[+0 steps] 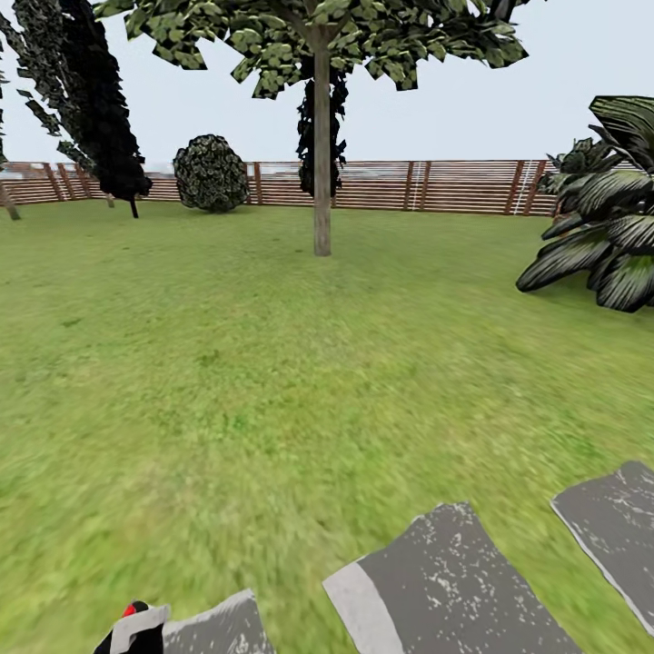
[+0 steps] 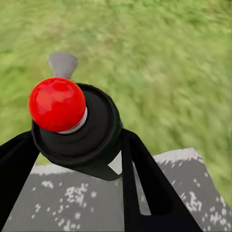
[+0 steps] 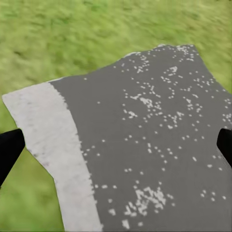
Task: In the garden, pick up the pesticide atomizer on the floor and spray pesticide onto both trees until each tree trunk is fully covered.
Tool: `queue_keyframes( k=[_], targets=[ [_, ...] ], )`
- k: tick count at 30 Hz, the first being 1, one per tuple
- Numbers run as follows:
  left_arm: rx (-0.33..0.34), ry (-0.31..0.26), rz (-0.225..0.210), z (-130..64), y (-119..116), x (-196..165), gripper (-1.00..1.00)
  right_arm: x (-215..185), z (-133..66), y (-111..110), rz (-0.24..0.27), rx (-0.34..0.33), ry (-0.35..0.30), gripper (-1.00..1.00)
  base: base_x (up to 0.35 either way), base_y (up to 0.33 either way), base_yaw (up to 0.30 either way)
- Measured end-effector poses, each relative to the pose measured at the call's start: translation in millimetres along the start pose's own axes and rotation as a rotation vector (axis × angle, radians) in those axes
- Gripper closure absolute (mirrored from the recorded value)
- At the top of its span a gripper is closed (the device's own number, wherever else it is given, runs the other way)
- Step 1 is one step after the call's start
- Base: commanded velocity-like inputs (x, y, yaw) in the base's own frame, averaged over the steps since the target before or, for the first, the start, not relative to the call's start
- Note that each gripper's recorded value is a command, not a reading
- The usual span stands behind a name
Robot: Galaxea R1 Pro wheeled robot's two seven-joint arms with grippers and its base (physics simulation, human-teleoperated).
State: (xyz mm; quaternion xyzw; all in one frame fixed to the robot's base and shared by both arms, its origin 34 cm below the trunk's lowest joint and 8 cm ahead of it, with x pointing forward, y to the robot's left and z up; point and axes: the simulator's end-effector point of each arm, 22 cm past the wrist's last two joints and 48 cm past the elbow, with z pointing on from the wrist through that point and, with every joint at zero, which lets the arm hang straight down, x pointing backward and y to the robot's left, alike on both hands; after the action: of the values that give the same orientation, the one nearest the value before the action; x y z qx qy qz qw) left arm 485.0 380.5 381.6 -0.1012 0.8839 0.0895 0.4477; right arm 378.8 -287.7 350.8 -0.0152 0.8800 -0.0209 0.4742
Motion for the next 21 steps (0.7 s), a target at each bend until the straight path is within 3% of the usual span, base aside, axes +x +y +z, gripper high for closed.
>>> queue_keyframes(
  k=[21],
  targets=[
    [0.0, -0.002, 0.0, 0.2, -0.2, -0.9, 1.0, -0.2, 0.1, 0.0, 0.0, 0.0, 0.0, -1.0, 0.34, 0.0, 0.0]
  ],
)
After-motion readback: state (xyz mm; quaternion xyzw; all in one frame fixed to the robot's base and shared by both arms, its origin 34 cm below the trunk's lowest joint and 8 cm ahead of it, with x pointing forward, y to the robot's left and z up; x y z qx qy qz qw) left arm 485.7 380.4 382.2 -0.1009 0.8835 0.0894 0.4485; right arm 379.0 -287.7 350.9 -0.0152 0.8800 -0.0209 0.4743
